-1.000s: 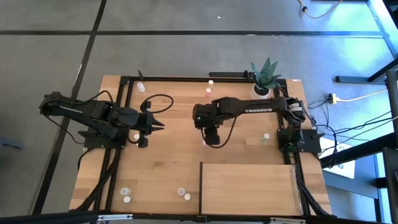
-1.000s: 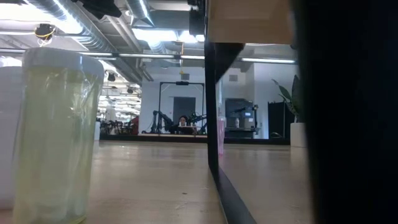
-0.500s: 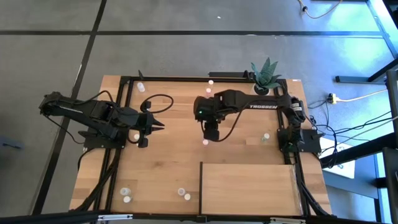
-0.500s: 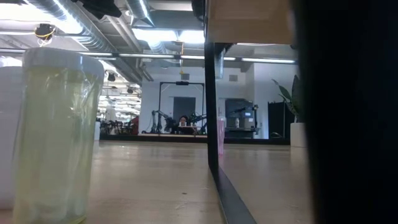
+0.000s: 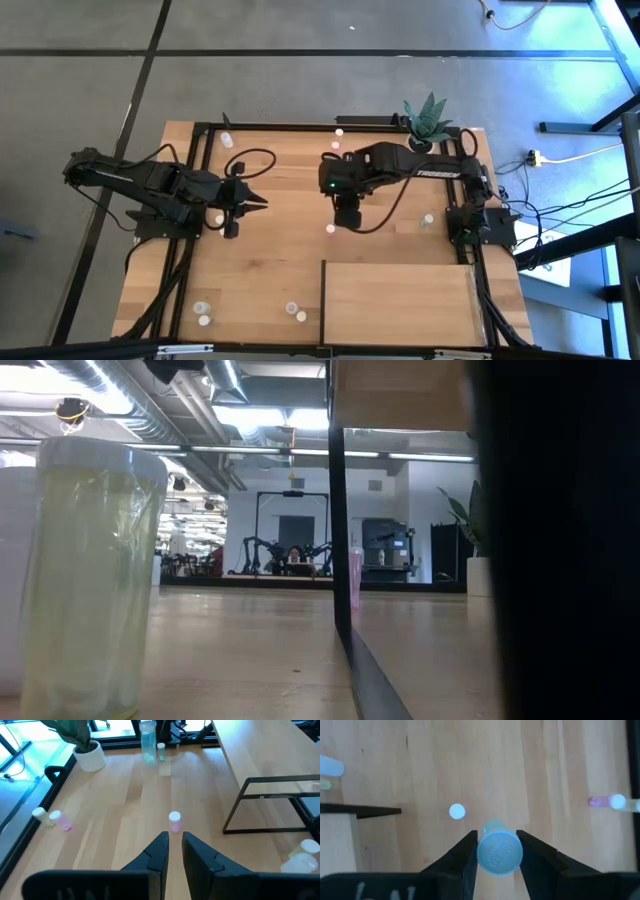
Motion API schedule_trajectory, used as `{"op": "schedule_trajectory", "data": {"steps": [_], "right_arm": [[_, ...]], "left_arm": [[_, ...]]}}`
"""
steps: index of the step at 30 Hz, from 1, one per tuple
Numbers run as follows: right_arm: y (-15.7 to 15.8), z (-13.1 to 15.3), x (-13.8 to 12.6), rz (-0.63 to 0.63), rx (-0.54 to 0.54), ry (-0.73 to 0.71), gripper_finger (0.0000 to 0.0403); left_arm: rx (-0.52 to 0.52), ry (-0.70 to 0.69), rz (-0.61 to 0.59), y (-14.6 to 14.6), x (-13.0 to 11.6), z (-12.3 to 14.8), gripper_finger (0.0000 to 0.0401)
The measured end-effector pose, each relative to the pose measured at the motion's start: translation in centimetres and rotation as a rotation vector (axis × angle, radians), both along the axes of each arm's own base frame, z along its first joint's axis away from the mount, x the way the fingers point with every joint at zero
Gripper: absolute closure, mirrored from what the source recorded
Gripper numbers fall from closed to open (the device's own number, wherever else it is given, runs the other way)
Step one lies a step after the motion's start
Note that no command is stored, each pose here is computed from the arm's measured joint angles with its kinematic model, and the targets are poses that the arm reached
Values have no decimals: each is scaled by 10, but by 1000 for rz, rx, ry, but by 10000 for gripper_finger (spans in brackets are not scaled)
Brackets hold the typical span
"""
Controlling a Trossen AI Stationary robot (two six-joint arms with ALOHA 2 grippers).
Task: Pick and place medicine bottles onto shelf by color
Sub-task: Put the top left blue pill bottle on the shelf
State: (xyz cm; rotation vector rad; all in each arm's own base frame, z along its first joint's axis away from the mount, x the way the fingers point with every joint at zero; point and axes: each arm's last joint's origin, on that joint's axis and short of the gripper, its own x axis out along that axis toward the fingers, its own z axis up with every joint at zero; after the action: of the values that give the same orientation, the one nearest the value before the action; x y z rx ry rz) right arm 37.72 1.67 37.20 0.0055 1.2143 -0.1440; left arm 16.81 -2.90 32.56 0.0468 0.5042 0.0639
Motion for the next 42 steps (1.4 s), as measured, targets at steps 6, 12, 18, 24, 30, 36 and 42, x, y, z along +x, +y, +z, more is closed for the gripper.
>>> {"op": "schedule_trajectory", "data": {"steps": [6,12,18,24,30,36,42], "right_arm": [[-1,10,-13,-42,-2,56,274],[-2,31,-31,-2,-28,-1,274],[-4,58,-58,2,-50,-86,274],[-3,72,-91,-30,-29,-132,274],[8,57,-123,-121,25,-77,274],[26,54,-155,-272,114,-102,274],[49,53,-166,-283,175,-106,274]], "left_arm": [[-3,-3,1,0,0,0,354],[-54,-14,28,0,0,1,354],[-87,-83,35,-1,3,7,354],[-103,-148,33,-1,6,13,354],[-111,-182,31,-2,8,15,354],[-118,-199,11,-4,17,15,354],[-122,-183,-11,-8,31,9,354]]}}
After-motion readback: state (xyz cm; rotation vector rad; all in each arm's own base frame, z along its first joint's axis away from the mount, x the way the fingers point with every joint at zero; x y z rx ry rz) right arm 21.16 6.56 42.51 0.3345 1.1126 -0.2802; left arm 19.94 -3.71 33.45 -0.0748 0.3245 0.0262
